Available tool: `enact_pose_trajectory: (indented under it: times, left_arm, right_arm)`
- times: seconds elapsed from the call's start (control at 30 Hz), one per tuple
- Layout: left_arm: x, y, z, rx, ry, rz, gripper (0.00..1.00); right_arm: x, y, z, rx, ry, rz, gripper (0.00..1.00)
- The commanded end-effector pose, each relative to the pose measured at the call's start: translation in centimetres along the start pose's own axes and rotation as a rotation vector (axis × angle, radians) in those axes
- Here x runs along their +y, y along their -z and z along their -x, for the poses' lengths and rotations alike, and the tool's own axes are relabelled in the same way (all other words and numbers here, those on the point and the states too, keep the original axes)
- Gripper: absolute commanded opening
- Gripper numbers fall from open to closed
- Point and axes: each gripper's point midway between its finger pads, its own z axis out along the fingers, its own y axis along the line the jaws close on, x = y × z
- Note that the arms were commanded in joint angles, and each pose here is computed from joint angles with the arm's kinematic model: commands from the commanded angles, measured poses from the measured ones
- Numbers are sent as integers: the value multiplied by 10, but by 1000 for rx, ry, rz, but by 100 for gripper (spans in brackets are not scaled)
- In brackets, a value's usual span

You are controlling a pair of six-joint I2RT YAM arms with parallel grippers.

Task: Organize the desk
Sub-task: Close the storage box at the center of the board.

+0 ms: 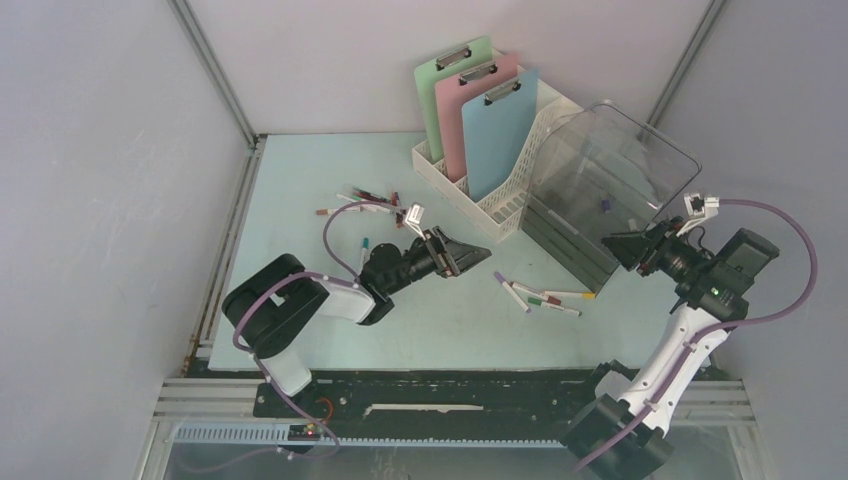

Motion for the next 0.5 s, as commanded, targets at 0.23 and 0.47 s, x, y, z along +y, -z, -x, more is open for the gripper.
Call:
enact_pose_trajectory:
  times: [0.23, 0.47]
  left_arm:
    - [-13, -11, 7, -52, -11, -31, 100]
    - [-12, -4, 5, -65, -19, -15, 100]
  right_arm:
    - [9, 4, 12, -8, 122, -52, 45]
    - [10, 7, 11, -10, 154, -79, 46]
